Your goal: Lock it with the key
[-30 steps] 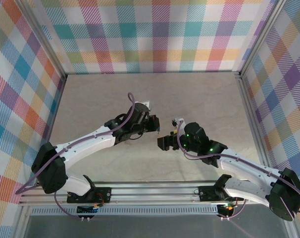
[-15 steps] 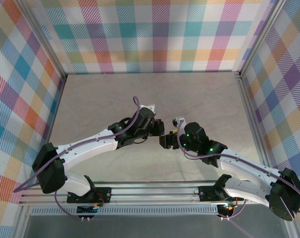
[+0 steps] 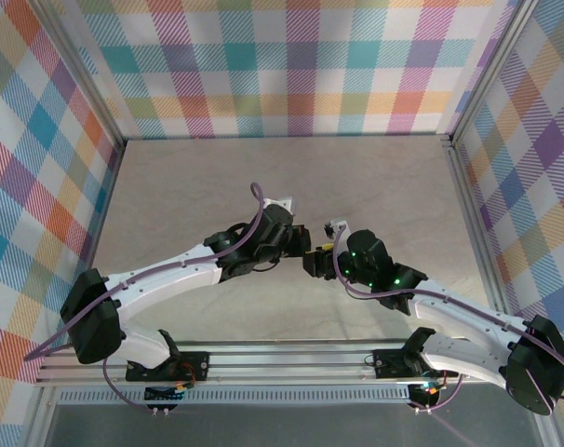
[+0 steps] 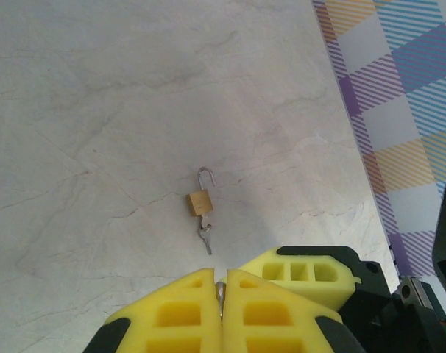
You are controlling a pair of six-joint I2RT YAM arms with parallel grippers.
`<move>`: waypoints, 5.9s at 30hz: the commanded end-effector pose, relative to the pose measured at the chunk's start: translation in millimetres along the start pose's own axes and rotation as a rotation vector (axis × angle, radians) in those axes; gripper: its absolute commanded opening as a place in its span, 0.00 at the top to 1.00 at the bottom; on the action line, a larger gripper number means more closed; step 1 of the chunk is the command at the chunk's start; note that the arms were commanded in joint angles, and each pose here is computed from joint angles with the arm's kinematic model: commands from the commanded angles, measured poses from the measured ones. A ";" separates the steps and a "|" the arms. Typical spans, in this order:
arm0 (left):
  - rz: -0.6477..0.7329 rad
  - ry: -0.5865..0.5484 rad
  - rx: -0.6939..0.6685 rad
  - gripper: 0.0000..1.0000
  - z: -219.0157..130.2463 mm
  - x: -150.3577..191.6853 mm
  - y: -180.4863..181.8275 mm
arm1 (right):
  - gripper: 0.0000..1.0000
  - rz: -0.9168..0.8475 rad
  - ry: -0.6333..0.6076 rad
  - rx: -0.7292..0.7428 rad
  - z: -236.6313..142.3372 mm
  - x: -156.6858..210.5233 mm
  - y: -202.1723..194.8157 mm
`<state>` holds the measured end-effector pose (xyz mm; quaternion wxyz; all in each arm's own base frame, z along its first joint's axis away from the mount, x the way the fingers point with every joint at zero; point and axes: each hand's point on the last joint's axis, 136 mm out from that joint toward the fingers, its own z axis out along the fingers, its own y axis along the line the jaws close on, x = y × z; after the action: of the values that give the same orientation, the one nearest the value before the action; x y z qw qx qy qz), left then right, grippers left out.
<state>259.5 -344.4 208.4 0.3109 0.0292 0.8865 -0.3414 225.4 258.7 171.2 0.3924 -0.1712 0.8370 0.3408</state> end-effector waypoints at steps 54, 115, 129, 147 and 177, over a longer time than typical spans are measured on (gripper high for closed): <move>0.196 0.035 -0.200 1.00 -33.5 -5.9 11.2 | 0.39 -0.056 -0.098 -0.183 -23.7 -13.3 32.4; 0.029 0.013 -0.349 1.00 -13.1 -12.5 7.9 | 0.64 0.085 -0.239 0.093 17.7 -26.5 26.4; 0.039 0.020 -0.313 1.00 -18.1 -8.6 4.2 | 0.79 0.076 -0.272 0.075 8.0 -30.4 27.3; 0.044 0.048 -0.210 1.00 -18.9 -1.5 -9.1 | 0.99 0.038 -0.274 -0.018 6.2 -30.1 43.0; 0.096 -0.053 -0.120 0.50 -71.5 -33.3 -11.5 | 1.00 -0.035 -0.297 -0.173 -33.9 -29.0 60.1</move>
<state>245.7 -319.7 264.2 0.3376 0.0388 0.8994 -0.2748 197.9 278.9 233.2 0.4992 -0.1446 0.7432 0.4214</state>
